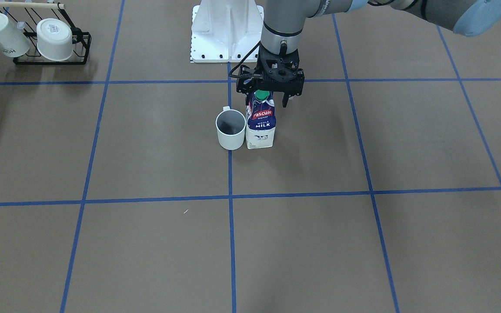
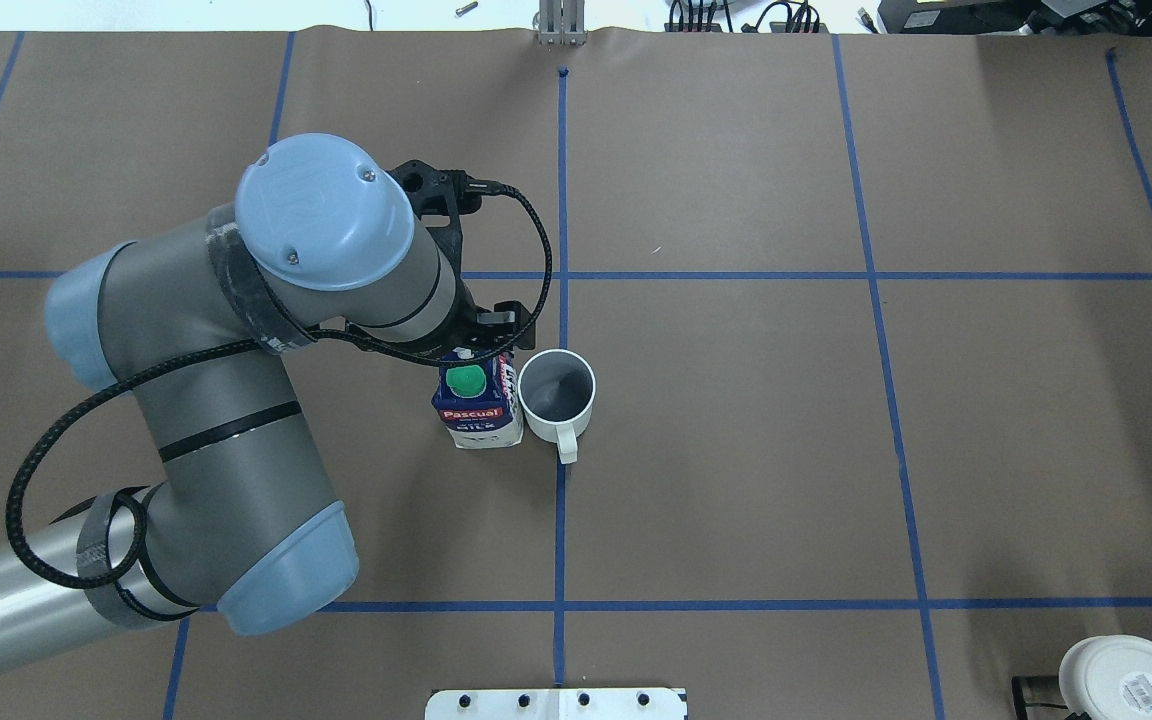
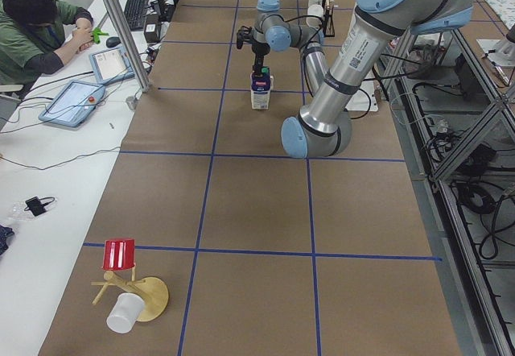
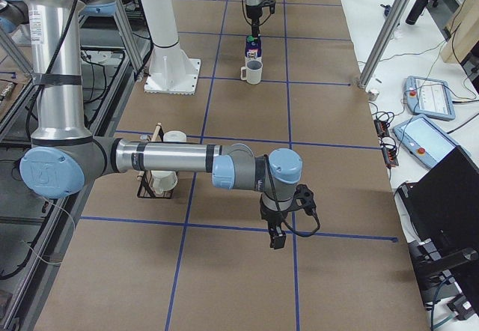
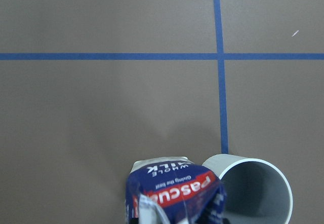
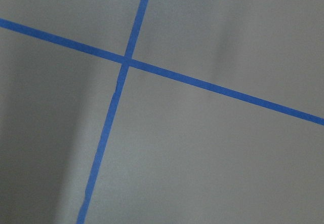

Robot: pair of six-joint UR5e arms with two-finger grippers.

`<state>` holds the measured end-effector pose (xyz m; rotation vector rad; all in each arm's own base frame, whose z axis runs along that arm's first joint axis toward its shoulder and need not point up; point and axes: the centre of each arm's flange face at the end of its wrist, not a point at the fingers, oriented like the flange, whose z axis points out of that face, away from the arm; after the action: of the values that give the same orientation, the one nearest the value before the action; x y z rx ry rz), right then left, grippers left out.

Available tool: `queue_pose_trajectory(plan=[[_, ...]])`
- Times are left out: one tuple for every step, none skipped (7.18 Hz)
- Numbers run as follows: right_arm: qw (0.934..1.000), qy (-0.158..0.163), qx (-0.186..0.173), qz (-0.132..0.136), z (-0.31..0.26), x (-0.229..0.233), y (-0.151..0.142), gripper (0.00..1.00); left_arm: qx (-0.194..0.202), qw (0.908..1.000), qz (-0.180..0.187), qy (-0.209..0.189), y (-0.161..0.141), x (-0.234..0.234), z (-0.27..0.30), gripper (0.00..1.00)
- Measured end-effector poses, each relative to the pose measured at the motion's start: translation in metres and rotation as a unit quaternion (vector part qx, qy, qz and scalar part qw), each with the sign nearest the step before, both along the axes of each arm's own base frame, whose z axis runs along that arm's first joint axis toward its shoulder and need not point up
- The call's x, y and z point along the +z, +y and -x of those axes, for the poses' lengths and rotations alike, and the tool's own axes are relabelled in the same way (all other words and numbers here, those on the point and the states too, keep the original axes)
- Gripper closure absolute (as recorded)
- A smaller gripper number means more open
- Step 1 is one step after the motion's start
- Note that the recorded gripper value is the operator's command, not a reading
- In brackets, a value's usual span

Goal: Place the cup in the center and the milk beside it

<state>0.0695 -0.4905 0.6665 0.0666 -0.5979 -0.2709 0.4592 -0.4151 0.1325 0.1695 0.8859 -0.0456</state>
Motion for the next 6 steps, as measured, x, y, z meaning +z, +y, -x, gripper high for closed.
queue_pose_trajectory(plan=[[1.0,0.0,0.0,0.0,0.0,0.0,0.0,0.0,-0.001,1.0,0.0,-0.002,-0.006,-0.004,0.018,0.02],[1.0,0.0,0.0,0.0,0.0,0.001,0.0,0.0,0.006,0.9999,-0.007,-0.011,-0.017,-0.006,0.046,0.02],[1.0,0.0,0.0,0.001,0.0,0.002,0.0,0.0,0.019,0.9991,-0.026,-0.027,-0.031,0.002,0.08,0.02],[1.0,0.0,0.0,0.004,0.0,0.005,0.001,0.0,0.039,0.9967,-0.049,-0.051,-0.054,0.029,0.123,0.02],[1.0,0.0,0.0,0.008,0.0,0.008,0.002,0.0,0.063,0.9931,-0.07,-0.071,-0.083,0.064,0.177,0.02],[1.0,0.0,0.0,0.01,0.0,0.01,0.002,0.0,0.091,0.9883,-0.084,-0.089,-0.109,0.113,0.243,0.02]])
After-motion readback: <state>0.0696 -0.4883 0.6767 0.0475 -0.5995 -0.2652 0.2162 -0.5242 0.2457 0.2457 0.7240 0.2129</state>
